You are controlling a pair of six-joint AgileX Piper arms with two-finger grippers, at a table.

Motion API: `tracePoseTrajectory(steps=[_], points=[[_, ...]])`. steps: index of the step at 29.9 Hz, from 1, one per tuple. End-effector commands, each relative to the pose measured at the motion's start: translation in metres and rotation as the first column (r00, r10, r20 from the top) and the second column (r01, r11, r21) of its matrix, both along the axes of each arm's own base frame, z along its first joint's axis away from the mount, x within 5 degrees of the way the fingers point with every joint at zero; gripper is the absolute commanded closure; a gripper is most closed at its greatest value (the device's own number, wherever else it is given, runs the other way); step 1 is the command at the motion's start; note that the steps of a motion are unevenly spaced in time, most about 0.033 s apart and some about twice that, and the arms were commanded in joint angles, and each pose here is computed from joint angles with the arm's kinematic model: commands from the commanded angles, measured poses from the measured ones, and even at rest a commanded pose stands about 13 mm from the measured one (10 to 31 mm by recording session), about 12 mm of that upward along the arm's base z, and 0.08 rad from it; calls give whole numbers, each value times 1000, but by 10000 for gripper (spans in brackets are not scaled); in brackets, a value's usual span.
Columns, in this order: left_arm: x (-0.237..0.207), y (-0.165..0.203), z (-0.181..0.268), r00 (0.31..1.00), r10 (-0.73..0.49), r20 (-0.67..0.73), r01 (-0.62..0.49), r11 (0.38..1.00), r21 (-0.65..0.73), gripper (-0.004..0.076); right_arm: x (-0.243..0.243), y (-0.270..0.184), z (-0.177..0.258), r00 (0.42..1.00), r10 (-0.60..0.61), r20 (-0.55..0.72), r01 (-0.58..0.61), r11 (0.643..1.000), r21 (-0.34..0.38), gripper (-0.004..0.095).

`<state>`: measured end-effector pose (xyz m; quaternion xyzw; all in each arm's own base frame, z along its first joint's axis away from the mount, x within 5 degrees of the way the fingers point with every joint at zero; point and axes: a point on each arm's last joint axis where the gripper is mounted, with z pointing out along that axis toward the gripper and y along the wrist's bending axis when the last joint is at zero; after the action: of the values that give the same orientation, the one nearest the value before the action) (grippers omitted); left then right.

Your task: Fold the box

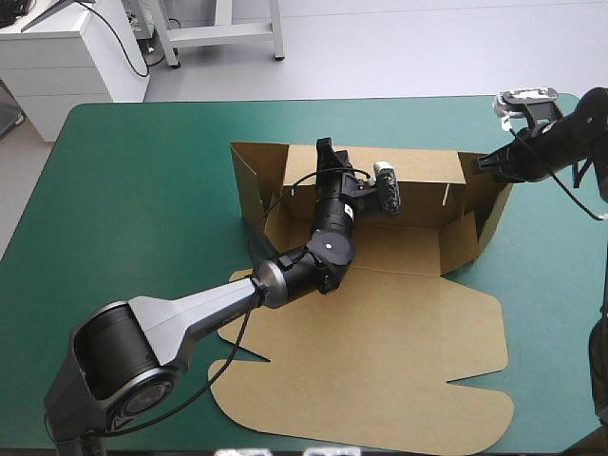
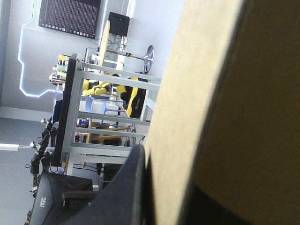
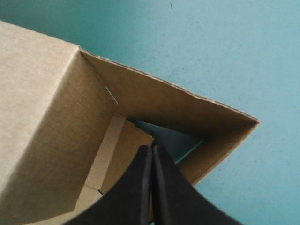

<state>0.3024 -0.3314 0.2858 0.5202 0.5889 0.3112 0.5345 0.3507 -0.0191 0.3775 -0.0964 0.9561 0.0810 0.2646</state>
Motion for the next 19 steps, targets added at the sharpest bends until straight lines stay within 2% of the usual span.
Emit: tracePoseTrajectory(steps=[1, 3, 7, 19], points=[[-4, 8, 24, 999, 41, -2, -41, 991, -126, 731, -16, 5, 31, 992, 6, 130, -9, 1000, 24, 929], [-4, 8, 24, 999, 43, -8, -44, 991, -130, 731, -17, 4, 30, 994, 11, 106, -11, 1000, 7, 929], [-4, 8, 24, 999, 45, -8, -46, 991, -129, 731, -25, -3, 27, 999, 3, 50, 1, 997, -83, 927], [-4, 8, 24, 999, 49, -7, -50, 990, -129, 731, -70, 3, 56, 987, -15, 161, 27, 997, -76, 929]])
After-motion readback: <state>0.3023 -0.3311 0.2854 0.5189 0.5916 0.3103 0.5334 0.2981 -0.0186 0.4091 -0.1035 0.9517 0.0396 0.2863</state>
